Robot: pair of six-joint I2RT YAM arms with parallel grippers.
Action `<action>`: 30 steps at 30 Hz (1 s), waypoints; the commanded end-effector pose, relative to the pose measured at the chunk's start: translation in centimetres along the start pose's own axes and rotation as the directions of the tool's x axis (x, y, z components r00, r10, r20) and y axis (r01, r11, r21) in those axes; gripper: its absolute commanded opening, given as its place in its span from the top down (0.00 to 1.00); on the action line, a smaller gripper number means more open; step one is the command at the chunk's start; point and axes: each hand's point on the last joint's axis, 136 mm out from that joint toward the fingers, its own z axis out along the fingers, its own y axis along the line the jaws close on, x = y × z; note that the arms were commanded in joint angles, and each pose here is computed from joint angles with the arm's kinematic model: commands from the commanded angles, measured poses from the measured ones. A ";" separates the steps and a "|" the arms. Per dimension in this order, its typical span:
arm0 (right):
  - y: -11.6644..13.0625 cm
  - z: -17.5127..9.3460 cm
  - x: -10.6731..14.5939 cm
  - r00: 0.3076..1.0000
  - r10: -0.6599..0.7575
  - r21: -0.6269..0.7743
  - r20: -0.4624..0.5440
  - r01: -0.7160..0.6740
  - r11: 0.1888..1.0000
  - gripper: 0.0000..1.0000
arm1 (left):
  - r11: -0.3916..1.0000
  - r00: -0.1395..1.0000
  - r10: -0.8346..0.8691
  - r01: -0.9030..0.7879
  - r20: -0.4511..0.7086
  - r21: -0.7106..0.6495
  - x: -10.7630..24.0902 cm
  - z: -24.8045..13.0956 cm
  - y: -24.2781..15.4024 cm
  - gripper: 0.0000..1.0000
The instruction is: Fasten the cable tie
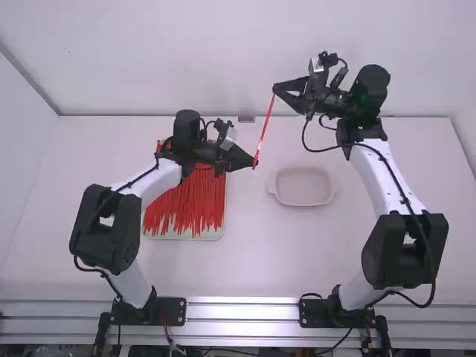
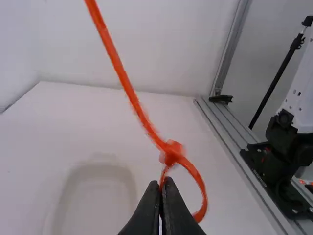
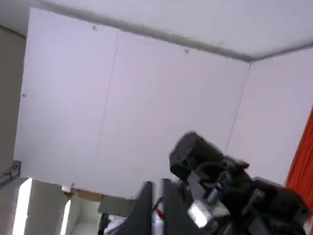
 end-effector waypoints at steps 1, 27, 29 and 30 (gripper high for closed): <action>3.2 -1.2 -2.3 0.985 -0.145 0.000 0.093 0.146 0.989 0.62 | 0.998 0.999 -0.049 0.048 0.005 0.032 0.7 0.3 -0.6 0.98; -5.1 3.3 7.9 0.973 -0.018 0.063 -0.229 0.033 0.997 0.32 | 0.994 0.991 0.024 -0.010 0.134 -0.109 -6.8 -2.3 1.7 0.98; -5.1 3.3 8.0 0.972 -0.018 0.060 -0.233 0.033 0.998 0.36 | 0.994 0.991 0.024 -0.009 0.134 -0.110 -7.0 -2.3 1.8 0.98; -5.1 3.3 8.0 0.972 -0.018 0.059 -0.235 0.032 0.998 0.38 | 0.994 0.991 0.015 0.000 0.136 -0.110 -7.1 -2.3 1.9 0.98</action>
